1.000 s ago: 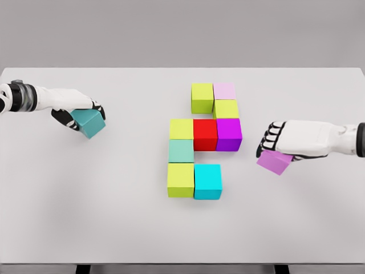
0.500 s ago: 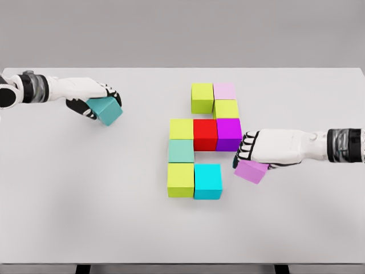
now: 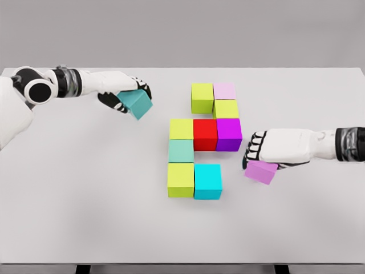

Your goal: Assemble the squares on the desktop into the number 2

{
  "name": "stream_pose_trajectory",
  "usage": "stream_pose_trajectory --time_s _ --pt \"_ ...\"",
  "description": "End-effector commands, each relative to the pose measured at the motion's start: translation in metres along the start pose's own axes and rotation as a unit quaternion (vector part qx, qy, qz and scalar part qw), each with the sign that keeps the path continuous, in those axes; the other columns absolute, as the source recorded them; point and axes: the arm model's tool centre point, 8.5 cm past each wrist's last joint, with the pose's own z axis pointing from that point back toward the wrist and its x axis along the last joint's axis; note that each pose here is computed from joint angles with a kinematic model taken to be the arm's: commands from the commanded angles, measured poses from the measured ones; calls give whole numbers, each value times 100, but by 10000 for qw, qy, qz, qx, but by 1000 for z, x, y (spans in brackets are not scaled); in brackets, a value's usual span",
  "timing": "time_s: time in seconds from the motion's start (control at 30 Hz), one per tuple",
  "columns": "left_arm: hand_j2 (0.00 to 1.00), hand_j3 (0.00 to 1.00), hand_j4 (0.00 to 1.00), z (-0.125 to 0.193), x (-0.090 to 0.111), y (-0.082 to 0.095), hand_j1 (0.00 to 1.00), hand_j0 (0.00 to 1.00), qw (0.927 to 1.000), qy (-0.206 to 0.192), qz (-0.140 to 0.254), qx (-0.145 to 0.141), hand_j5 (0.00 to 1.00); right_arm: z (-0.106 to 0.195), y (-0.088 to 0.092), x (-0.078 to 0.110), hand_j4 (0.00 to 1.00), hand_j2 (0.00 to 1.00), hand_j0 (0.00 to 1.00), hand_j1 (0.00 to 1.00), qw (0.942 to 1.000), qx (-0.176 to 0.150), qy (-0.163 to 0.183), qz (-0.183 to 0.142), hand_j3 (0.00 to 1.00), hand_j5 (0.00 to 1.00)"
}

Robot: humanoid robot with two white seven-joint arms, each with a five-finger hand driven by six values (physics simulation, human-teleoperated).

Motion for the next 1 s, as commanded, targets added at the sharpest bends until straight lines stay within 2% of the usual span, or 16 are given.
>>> stream_pose_trajectory --time_s 0.0,0.13,0.23,0.37,0.5,0.53,0.57,0.6,0.7,0.77,0.83,0.93,0.97 --pt "52 52 52 -12 3 3 52 52 9992 272 295 41 52 4 3 0 48 48 48 48 10000 49 -4 -84 48 48" --pt "53 53 53 -24 2 5 53 53 9950 712 698 41 53 9 3 3 47 47 47 47 9990 -41 -202 -407 47 47" --pt "52 52 52 -31 3 7 52 52 9907 975 944 57 52 -4 13 11 46 46 46 46 9978 80 -413 -510 46 46" --pt "52 52 52 -37 6 11 52 52 9863 1192 1140 75 52 -12 16 16 46 46 46 46 9971 114 -529 -529 46 46" --pt "52 52 52 -49 13 15 52 52 9777 1497 1473 85 52 -14 9 15 46 46 46 46 9974 44 -550 -472 46 46" --pt "52 52 52 -52 14 15 52 52 9752 1599 1526 79 52 -15 9 16 50 50 50 50 9973 34 -562 -471 50 50" --pt "52 52 52 -56 16 16 52 52 9736 1691 1530 68 52 -14 9 15 86 86 86 86 9974 34 -552 -469 86 86" --pt "52 52 52 -59 20 18 52 52 9731 1757 1485 84 52 -12 10 14 100 100 100 100 9975 53 -528 -471 100 100" --pt "52 52 52 -62 29 23 52 52 9718 1830 1482 128 52 -12 10 14 100 100 100 100 9975 58 -523 -472 100 100" --pt "52 52 52 -63 33 26 52 52 9694 1958 1472 169 52 -2 10 10 100 100 100 100 9981 111 -400 -454 100 100" --pt "52 52 52 -66 39 29 52 52 9655 2095 1533 204 52 18 1 -1 100 100 100 100 9993 141 -137 -333 100 100" --pt "52 52 52 -71 45 32 52 52 9667 2065 1495 222 52 35 -16 -11 100 100 100 100 9997 -51 117 -192 100 100" --pt "52 52 52 -72 45 30 52 52 9630 2166 1591 210 52 46 -18 -14 100 100 100 100 9996 -39 254 -151 100 100"
